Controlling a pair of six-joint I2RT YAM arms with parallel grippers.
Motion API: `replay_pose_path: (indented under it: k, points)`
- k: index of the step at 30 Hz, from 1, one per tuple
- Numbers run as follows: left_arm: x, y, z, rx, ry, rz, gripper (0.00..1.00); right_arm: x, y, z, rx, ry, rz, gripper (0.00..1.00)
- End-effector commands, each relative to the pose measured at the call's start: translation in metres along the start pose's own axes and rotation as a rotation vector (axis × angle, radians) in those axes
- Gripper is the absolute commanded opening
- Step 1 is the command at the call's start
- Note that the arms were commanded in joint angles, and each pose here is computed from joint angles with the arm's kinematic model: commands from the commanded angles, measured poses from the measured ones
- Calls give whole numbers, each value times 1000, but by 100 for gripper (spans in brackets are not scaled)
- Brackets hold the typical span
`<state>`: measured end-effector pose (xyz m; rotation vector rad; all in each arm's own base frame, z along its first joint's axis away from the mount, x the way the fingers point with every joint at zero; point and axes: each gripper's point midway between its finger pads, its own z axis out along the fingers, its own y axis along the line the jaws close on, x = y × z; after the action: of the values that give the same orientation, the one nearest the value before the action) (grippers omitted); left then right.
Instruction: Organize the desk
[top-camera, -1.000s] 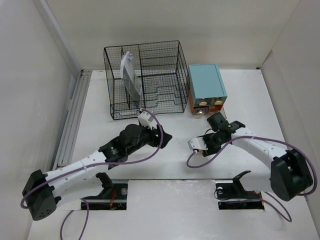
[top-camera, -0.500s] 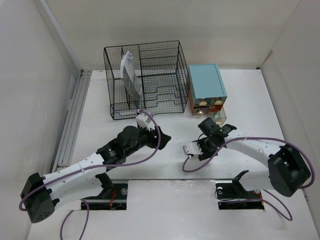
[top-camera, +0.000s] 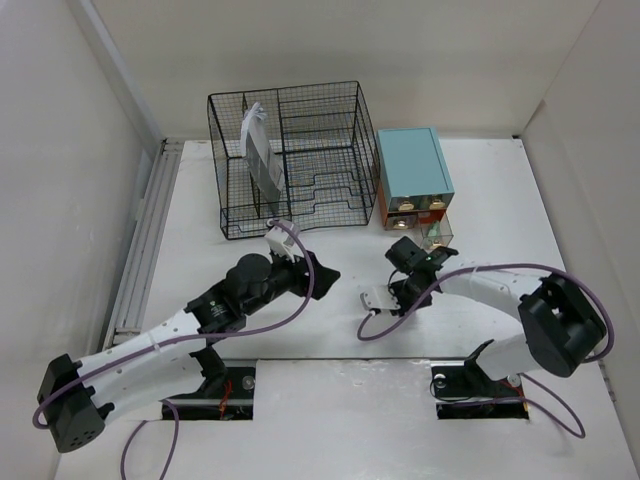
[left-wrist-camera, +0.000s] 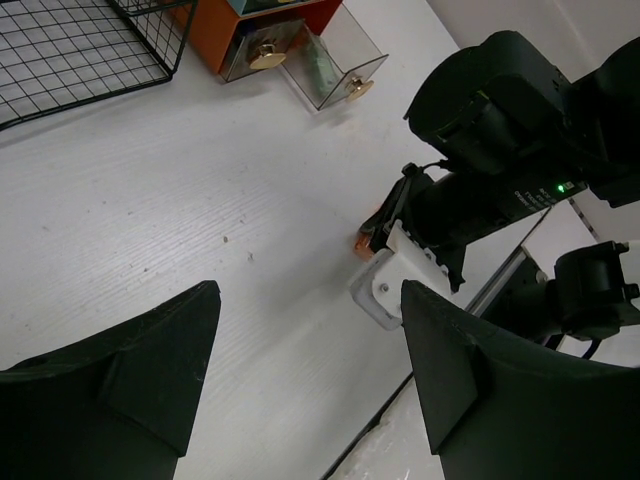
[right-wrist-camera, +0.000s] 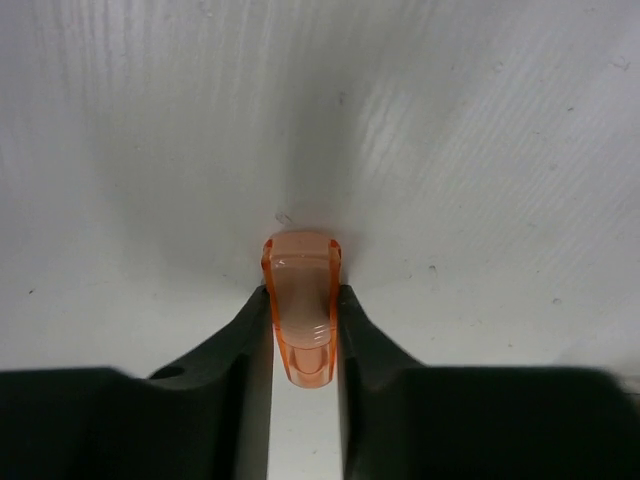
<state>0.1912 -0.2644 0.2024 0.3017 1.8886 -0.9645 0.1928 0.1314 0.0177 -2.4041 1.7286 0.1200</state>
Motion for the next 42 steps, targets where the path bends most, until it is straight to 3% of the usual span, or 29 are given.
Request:
replay_pose_path:
  k: [1,9,16,22,32,35,39,42]
  points:
    - [-4,-2,-3,17,-24,-13,70,-8,-17,-6,59,-13,24,9]
    - [-4,-2,-3,17,-24,-13,70,-19,-97,-77,390,-182,319,6]
    - [-2,-3,-1,25,-19,-13,70,36,-151,-143,735,-168,573,6]
    - [0,-2,0,20,-12,-12,70,76,-167,-141,784,-112,693,6]
    - [0,-2,2,20,-12,-12,70,101,-194,-132,825,-48,740,9]
    - [0,-2,2,20,-12,-12,70,105,-198,-129,819,-41,750,14]
    - [0,-2,2,20,-12,-12,70,112,-200,-127,816,-23,764,42]
    - [0,-2,2,20,-12,-12,70,114,-197,-127,816,-28,769,55]
